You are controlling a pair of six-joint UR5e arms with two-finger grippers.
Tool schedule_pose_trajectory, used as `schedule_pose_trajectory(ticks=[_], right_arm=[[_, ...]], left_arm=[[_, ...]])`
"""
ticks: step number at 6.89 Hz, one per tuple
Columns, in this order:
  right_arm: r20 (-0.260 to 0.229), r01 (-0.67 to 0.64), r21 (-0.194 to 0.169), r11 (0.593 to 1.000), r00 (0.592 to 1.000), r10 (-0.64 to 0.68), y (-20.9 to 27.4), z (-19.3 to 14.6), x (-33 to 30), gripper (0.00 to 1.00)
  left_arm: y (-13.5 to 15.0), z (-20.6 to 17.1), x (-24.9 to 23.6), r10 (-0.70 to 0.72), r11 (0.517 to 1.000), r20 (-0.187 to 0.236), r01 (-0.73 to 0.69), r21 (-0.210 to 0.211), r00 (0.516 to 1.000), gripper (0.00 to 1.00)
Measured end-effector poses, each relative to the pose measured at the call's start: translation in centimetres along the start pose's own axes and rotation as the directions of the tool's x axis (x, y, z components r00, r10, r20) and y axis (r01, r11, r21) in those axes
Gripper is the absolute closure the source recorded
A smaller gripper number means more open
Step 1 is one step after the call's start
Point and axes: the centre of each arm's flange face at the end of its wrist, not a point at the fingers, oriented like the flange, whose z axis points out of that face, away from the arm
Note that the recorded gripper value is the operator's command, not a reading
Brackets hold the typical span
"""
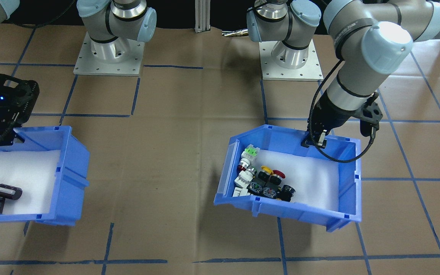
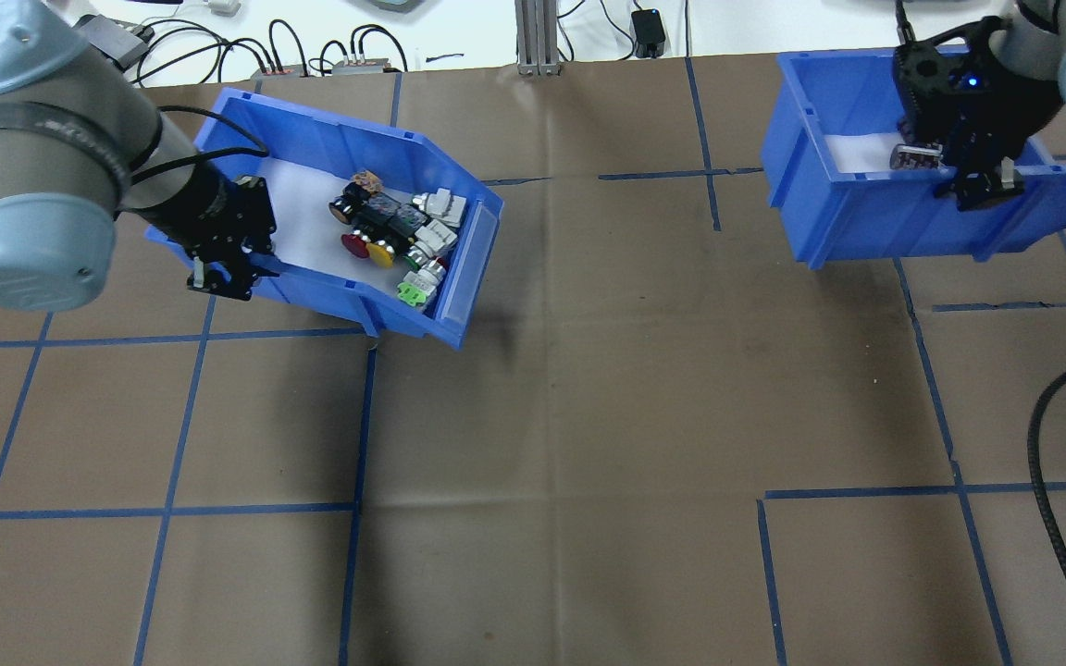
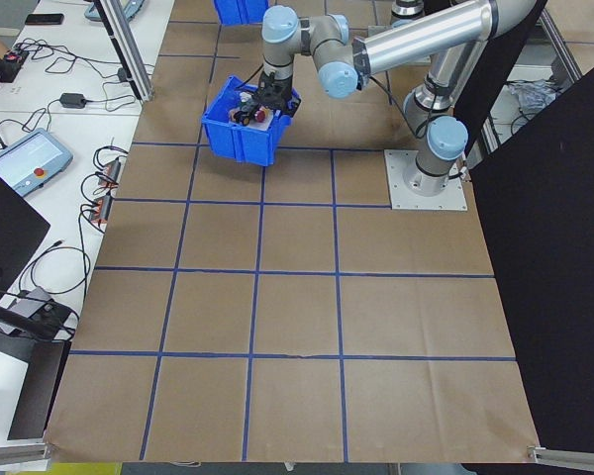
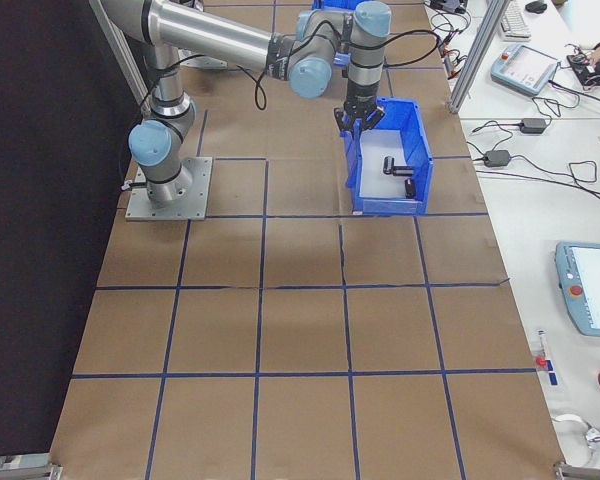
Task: Place button box in front
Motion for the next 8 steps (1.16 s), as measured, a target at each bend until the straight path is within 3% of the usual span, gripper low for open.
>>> schedule_pose_trajectory(ticks=[1, 3, 6, 7, 8], right_arm=[[-0.007, 0.004, 0.01, 1.0, 1.0, -0.004, 1.5, 0.6, -2.7, 0.98], [-0.042, 0.017, 0.001, 1.0, 0.999, -0.017, 2.9, 1.8, -6.6, 0.98], [-0.055, 0.022, -0.006, 1.0, 0.998, -0.022, 2.7, 2.2, -7.7, 0.98], [-0.055, 0.021, -0.006, 1.0, 0.998, -0.021, 2.7, 2.2, -7.7, 0.98], [-0.054, 0.019, -0.006, 1.0, 0.998, -0.02, 2.7, 2.3, -7.7, 0.98]], left_arm=[[2.6, 0.8, 2.9, -0.029, 1.0, -0.007, 0.029, -0.007, 1.0, 0.99], [6.9, 2.4, 7.7, -0.131, 0.99, -0.029, 0.129, -0.064, 0.991, 0.99], [13.3, 6.5, 13.8, -0.279, 0.956, -0.055, 0.272, -0.11, 0.959, 0.84], [14.8, 7.4, 15.0, -0.291, 0.952, -0.056, 0.283, -0.117, 0.955, 0.63], [16.1, 8.6, 15.7, -0.277, 0.956, -0.051, 0.27, -0.119, 0.959, 0.5]])
